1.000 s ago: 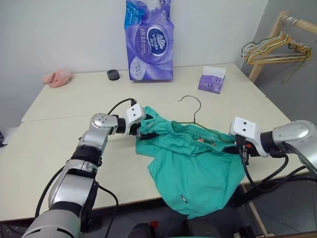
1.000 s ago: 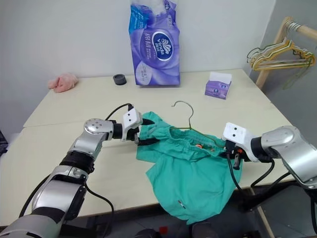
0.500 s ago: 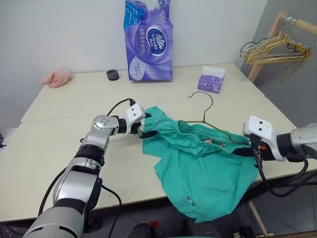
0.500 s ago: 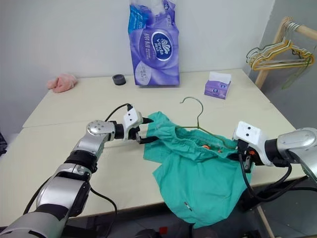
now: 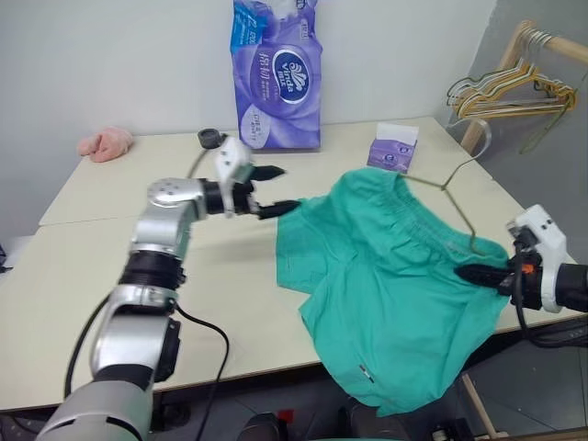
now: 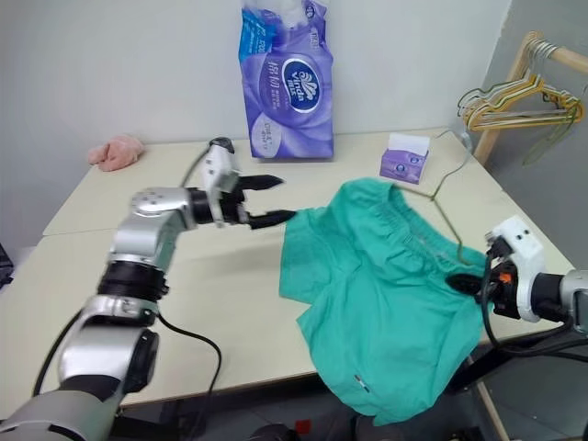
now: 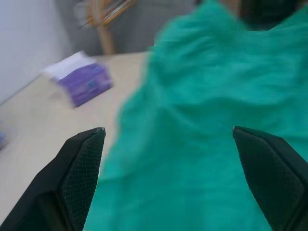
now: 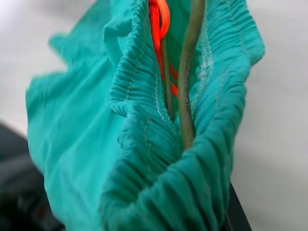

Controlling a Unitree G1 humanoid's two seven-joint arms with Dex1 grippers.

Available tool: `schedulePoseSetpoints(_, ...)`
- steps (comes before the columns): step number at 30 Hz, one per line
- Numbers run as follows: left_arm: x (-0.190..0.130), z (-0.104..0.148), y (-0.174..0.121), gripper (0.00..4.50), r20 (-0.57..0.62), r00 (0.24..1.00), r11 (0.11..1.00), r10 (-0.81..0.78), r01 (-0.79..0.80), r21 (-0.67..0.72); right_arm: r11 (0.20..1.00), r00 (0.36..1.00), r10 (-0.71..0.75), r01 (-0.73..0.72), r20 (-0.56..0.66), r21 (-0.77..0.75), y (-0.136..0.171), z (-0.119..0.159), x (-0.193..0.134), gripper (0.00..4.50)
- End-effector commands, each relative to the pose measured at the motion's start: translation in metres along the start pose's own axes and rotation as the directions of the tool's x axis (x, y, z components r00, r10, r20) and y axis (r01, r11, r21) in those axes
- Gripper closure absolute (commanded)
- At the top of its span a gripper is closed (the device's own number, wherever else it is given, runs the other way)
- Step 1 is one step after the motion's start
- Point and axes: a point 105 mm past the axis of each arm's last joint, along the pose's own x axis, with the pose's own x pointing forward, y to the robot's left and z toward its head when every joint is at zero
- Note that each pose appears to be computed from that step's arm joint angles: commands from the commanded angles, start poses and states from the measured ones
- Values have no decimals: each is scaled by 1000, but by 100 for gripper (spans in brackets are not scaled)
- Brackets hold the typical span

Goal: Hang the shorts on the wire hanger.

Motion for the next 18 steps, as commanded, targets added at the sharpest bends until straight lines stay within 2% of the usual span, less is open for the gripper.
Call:
schedulePoseSetpoints(1,29,32,-38,3,68,987,989,-148,149,-9,988,981,-144,135,127,76,-15,10,-18,450)
schedulePoseSetpoints(6,45,46,-66,3,14,967,967,-254,254,-12,957,943,-264,231,203,174,-28,11,-29,450)
schedulePoseSetpoints(9,64,67,-71,3,17,955,955,-296,297,-22,886,853,-445,372,275,278,-47,18,-51,450)
schedulePoseSetpoints(13,71,79,-79,3,33,943,943,-331,330,36,830,805,-538,454,251,323,-55,14,-70,450)
schedulePoseSetpoints(18,84,103,-91,3,122,924,924,-361,338,177,720,697,-682,586,222,371,-70,18,-99,450)
